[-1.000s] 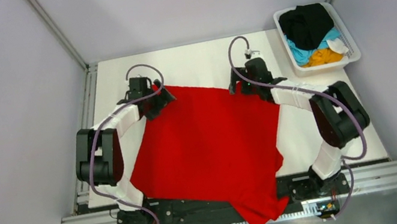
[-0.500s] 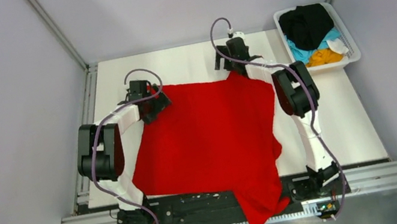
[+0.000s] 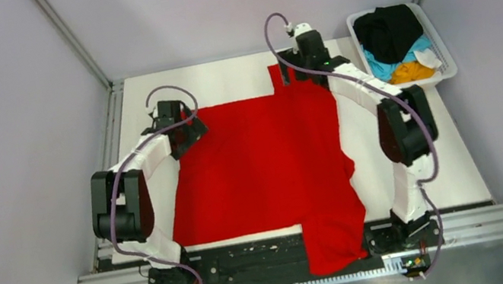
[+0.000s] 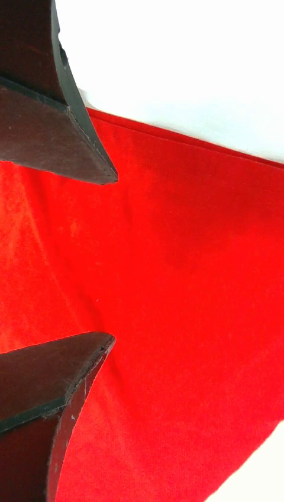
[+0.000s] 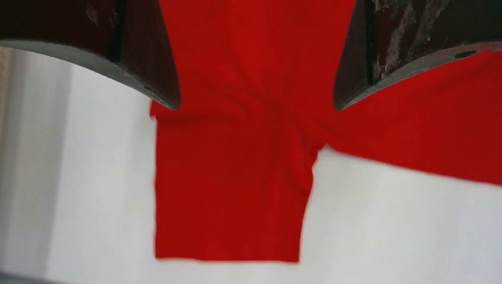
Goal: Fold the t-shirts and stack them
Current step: Flatten out the tshirt
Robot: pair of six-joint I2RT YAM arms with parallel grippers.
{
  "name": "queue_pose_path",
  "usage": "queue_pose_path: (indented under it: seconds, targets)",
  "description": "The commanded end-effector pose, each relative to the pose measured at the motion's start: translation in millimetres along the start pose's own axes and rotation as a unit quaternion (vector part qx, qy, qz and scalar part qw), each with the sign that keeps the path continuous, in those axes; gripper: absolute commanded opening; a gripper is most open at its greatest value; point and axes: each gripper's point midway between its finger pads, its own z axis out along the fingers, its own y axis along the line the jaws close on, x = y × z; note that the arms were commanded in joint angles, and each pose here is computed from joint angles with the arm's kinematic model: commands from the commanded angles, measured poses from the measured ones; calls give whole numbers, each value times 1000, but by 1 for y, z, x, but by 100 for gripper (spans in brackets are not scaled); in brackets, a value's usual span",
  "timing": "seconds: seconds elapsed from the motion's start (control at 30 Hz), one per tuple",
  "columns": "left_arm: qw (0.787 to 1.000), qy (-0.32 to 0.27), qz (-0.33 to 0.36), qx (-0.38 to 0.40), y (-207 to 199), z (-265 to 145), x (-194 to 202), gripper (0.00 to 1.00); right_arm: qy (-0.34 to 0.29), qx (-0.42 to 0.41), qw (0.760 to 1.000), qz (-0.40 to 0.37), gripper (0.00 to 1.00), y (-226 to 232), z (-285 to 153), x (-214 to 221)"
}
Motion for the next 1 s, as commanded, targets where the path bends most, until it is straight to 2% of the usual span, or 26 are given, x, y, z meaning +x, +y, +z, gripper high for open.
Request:
queue_pose_path:
  seconds: [0.0,0.1,0.17,0.23,0.3,0.37,0.43,0.53,0.63,0.73,0.83,0.97]
  targets:
    - [999,-32,-5,36,-10,-28,-13,99,40,80,993,83,96,-29,-93,39]
    - [997,-22,-6,71,-18,-30,-4,99,75,110,974,182,96,-41,-146,116]
    - [995,0,-2,101,-26,-29,8,99,66,125,962,234,95,-50,-175,141]
    - [993,15,1,115,-30,-25,18,99,50,128,956,260,93,-56,-199,154]
    - [993,23,-1,116,-28,-20,25,99,59,123,953,271,87,-55,-210,171]
    - [993,26,-6,114,-25,-15,30,99,83,118,954,262,82,-52,-212,189]
    - [993,22,-10,112,-22,-10,33,99,119,134,953,246,70,-55,-209,209]
    - [995,26,-14,92,-14,-3,36,99,181,157,943,231,57,-57,-205,235]
    - [997,27,-14,68,-5,1,39,99,219,158,936,228,51,-54,-202,252]
    - [998,22,-17,54,2,3,38,99,232,155,932,233,49,-51,-204,266]
    - [998,23,-19,51,3,3,39,99,240,134,931,239,40,-43,-204,274]
    - [998,28,-22,46,5,7,42,99,246,132,930,239,39,-41,-200,282]
